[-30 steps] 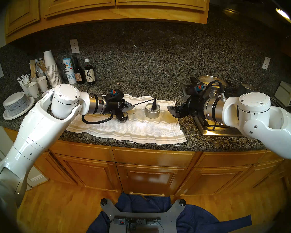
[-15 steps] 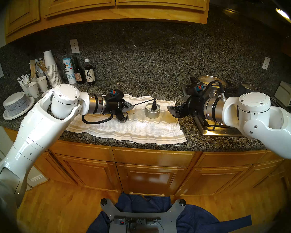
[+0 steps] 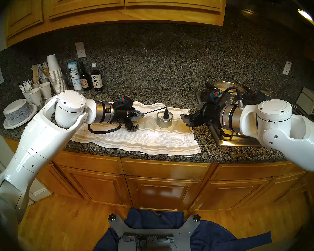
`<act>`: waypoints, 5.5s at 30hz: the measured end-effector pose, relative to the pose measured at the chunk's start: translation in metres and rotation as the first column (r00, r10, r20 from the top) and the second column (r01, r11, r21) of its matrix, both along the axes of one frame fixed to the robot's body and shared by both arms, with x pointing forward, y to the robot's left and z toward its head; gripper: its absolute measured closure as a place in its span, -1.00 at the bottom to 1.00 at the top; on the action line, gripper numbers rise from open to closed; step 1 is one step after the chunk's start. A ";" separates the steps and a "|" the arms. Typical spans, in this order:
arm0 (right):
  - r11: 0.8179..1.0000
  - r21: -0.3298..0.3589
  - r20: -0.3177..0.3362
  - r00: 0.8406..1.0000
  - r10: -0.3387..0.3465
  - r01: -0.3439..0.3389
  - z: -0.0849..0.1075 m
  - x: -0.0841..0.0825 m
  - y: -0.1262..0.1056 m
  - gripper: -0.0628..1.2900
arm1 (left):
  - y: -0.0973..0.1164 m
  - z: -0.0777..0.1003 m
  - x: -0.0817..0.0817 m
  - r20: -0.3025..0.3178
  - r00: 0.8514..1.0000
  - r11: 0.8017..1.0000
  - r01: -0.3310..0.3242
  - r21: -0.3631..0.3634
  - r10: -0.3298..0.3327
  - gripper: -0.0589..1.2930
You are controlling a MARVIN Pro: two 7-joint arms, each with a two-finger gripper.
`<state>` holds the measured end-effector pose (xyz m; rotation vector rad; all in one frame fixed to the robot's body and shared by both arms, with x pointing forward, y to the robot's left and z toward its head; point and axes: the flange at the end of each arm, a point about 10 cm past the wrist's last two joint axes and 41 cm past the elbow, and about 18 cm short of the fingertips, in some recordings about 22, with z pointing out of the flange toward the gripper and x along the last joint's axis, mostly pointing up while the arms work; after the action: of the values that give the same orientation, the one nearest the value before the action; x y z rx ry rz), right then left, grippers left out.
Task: Put out candle flame
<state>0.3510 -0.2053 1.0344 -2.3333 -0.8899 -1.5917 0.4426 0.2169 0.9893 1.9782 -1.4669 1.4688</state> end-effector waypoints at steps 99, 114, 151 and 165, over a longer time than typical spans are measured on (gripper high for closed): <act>1.000 0.000 0.000 1.000 0.000 0.000 0.000 0.000 0.000 -0.94 | 0.001 -0.004 0.002 -0.002 1.000 1.000 0.009 0.013 -0.009 0.94; 1.000 0.000 0.000 1.000 0.000 0.000 0.000 0.000 0.000 -0.94 | 0.000 -0.004 0.002 -0.002 1.000 1.000 0.014 0.017 -0.014 0.94; 1.000 0.000 0.000 1.000 0.000 0.000 0.000 0.000 0.000 -0.94 | 0.010 0.025 0.011 0.088 0.994 0.995 -0.058 -0.081 0.065 0.94; 1.000 0.000 0.000 1.000 0.000 0.000 0.000 0.000 0.000 -0.94 | 0.062 0.038 0.006 0.109 0.975 0.976 -0.181 -0.125 0.195 0.94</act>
<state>0.3510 -0.2053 1.0344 -2.3335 -0.8898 -1.5917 0.4488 0.2791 1.0273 2.0364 -1.2360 1.7380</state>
